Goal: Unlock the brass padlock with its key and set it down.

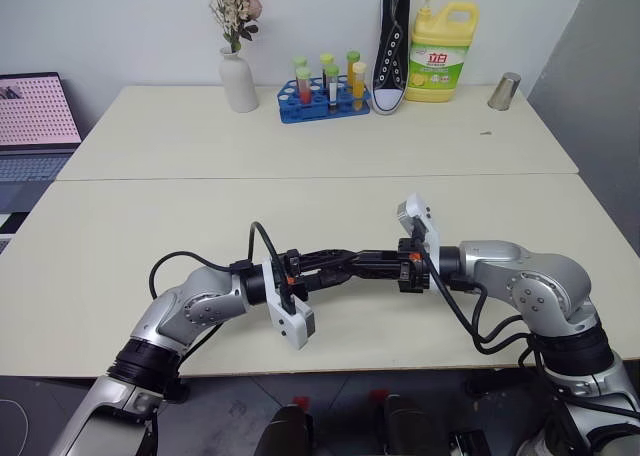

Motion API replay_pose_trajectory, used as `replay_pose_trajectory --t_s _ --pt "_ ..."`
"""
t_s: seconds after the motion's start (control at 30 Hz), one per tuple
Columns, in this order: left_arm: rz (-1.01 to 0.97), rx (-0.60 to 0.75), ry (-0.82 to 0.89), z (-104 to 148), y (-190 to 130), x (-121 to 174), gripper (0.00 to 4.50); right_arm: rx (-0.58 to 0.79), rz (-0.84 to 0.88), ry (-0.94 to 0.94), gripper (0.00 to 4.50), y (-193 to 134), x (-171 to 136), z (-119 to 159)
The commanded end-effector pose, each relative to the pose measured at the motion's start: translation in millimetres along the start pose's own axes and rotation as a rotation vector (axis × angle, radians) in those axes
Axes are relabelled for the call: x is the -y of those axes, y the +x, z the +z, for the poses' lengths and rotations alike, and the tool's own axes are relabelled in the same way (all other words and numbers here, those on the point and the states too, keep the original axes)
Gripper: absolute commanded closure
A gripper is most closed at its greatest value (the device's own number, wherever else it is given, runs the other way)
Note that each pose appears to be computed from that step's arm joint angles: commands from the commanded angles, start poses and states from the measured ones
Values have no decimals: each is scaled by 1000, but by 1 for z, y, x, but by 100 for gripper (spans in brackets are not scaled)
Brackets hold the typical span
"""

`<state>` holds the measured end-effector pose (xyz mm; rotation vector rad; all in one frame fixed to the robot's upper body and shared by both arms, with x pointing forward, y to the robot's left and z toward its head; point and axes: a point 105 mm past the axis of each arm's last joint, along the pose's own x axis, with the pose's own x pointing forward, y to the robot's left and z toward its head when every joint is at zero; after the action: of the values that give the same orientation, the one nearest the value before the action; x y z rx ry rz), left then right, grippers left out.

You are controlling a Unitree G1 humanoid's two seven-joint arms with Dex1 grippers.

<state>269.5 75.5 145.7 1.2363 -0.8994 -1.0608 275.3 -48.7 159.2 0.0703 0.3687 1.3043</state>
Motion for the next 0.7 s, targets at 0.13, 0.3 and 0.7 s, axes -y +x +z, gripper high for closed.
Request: replay_pose_trajectory --t_s 0.13,0.3,0.7 --pt "36 40 -53 8 -5 -4 318 34 7 -46 435 -1 -2 11" --pt "49 44 -145 13 -16 -6 151 33 -2 -58 435 -2 -1 11" --pt "158 -213 -646 -33 -49 -2 225 9 -6 -113 435 -12 -1 8"
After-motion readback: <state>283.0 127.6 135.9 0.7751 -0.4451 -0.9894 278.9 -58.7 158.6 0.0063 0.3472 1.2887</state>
